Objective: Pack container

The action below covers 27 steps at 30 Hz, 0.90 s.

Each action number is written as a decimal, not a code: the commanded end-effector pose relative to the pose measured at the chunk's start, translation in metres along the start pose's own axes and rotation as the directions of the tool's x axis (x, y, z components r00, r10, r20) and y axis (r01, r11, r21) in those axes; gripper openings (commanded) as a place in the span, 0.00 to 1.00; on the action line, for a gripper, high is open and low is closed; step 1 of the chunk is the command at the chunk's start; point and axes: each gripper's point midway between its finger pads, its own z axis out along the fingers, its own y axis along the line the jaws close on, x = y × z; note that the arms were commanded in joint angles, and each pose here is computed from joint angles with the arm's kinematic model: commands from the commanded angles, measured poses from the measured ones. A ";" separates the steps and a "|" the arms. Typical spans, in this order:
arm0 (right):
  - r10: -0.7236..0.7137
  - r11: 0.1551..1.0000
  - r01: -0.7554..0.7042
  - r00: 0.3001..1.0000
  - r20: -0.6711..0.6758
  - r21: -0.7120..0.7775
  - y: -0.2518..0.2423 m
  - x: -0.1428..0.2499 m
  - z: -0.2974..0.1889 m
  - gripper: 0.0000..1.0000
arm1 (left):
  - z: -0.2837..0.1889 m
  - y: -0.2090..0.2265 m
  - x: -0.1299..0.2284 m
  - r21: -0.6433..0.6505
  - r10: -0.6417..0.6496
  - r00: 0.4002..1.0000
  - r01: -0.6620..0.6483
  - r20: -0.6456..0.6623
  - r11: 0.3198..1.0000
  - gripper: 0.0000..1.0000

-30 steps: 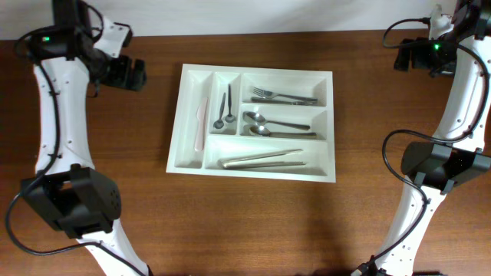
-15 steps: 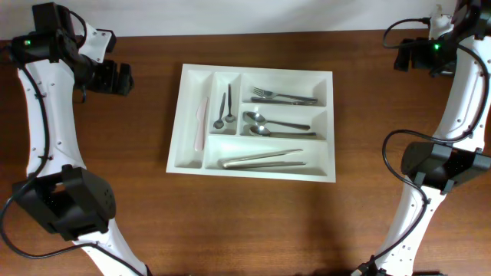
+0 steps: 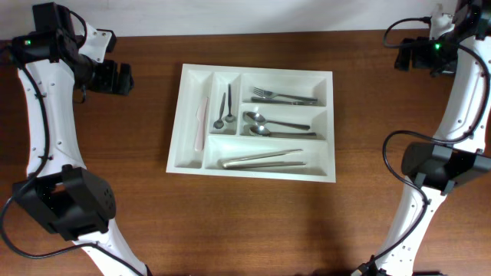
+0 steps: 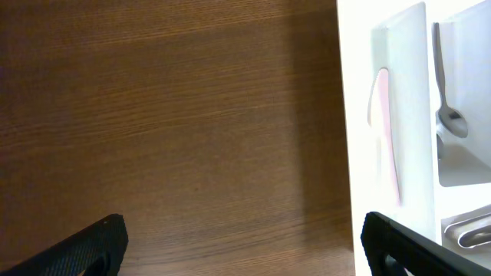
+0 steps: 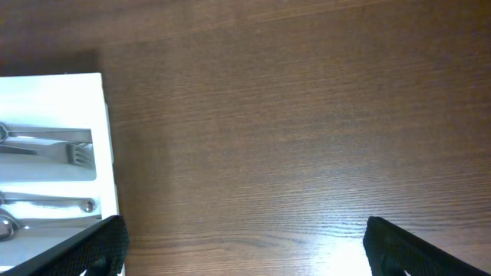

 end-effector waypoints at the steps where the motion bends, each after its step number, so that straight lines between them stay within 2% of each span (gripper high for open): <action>1: -0.039 0.999 0.034 0.983 0.180 0.029 0.021 -0.006 -0.088 0.99 | -0.017 -0.001 -0.005 -0.008 -0.006 0.999 0.006 0.039 1.000 0.99; 5: -0.094 0.996 0.085 0.940 0.328 0.040 0.049 0.002 -0.162 0.99 | -0.017 -0.001 -0.005 -0.008 -0.006 0.999 0.006 0.039 1.000 0.99; 6: -0.120 0.993 0.111 0.910 0.397 0.045 0.063 0.010 -0.197 0.99 | -0.017 -0.001 -0.005 -0.008 -0.006 0.999 0.006 0.039 1.000 0.99; 8: -0.151 0.988 0.145 0.866 0.477 0.050 0.080 0.024 -0.238 0.99 | -0.017 -0.001 -0.005 -0.008 -0.006 0.999 0.006 0.039 1.000 0.99; 9: -0.175 0.983 0.175 0.824 0.539 0.052 0.094 0.039 -0.270 0.99 | -0.017 -0.001 -0.005 -0.008 -0.006 0.999 0.006 0.039 1.000 0.99; 11: -0.197 0.977 0.207 0.773 0.603 0.054 0.108 0.057 -0.304 0.99 | -0.017 -0.001 -0.005 -0.008 -0.006 0.999 0.006 0.039 1.000 0.99; 14: -0.228 0.959 0.277 0.625 0.746 0.061 0.131 0.118 -0.382 0.99 | -0.017 -0.001 -0.005 -0.008 -0.006 0.999 0.006 0.039 1.000 0.99; 19: -0.221 0.955 0.286 0.508 0.832 0.079 0.126 0.194 -0.435 0.99 | -0.017 -0.001 -0.005 -0.008 -0.006 0.999 0.006 0.039 1.000 0.99; 21: -0.228 0.954 0.283 0.484 0.845 0.095 0.122 0.225 -0.443 0.99 | -0.017 -0.001 -0.005 -0.008 -0.006 0.999 0.006 0.039 1.000 0.99; 27: -0.253 0.949 0.264 0.303 0.919 0.174 0.113 0.277 -0.463 0.99 | -0.017 -0.001 -0.005 -0.008 -0.006 0.999 0.006 0.039 1.000 0.99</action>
